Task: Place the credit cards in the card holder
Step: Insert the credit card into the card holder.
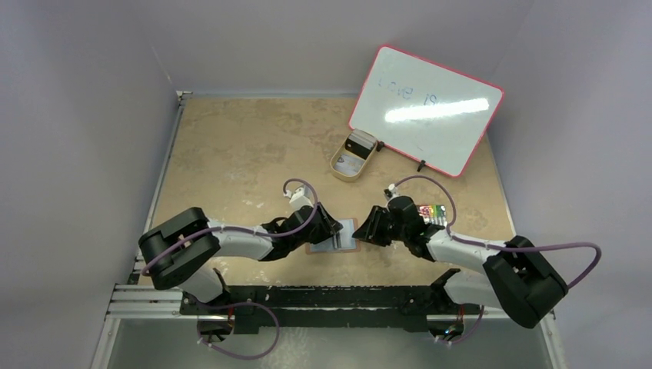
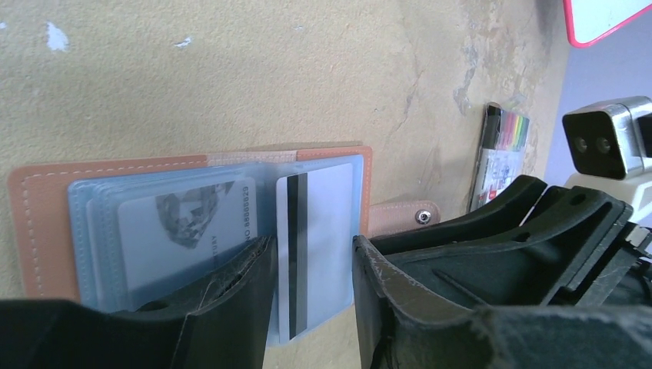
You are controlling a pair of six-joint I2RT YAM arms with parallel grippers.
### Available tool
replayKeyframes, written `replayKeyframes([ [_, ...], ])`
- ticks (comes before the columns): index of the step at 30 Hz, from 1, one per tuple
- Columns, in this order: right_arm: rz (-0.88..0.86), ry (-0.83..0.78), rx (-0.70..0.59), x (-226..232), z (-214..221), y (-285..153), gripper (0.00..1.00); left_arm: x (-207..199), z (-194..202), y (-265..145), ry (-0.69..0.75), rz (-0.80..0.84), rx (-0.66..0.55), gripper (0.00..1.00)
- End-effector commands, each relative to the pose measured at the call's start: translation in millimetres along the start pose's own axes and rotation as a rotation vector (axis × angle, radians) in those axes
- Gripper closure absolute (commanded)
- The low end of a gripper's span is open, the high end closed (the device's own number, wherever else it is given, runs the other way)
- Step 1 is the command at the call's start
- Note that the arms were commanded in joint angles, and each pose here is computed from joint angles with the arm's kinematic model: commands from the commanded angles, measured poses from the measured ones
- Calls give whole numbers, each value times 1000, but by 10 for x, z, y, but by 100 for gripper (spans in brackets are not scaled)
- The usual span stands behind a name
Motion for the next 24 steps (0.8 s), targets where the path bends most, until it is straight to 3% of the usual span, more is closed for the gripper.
replayKeyframes([
  [1, -45, -24, -20, 94, -52, 44, 63, -247, -42, 48, 34, 57, -3, 61],
  [10, -28, -65, -36, 134, -127, 48, 64, -345, 2, 95, 38, 94, 18, 62],
  [15, 6, -105, -36, 187, -169, -86, 61, -436, -91, -23, 34, 127, -4, 57],
  [24, 65, -132, -129, 279, -355, -350, 53, -198, -445, -331, 92, -22, -68, 50],
])
Point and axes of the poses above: each gripper's point midway between its finger pads, its own y axis out along the fingers, its own x axis along the line the jaws close on, z = x × y, the point moved 3 cm from there along -y, back along the fingers, and after that the axes turned 4 degrees about y, right-handed, at the moved point
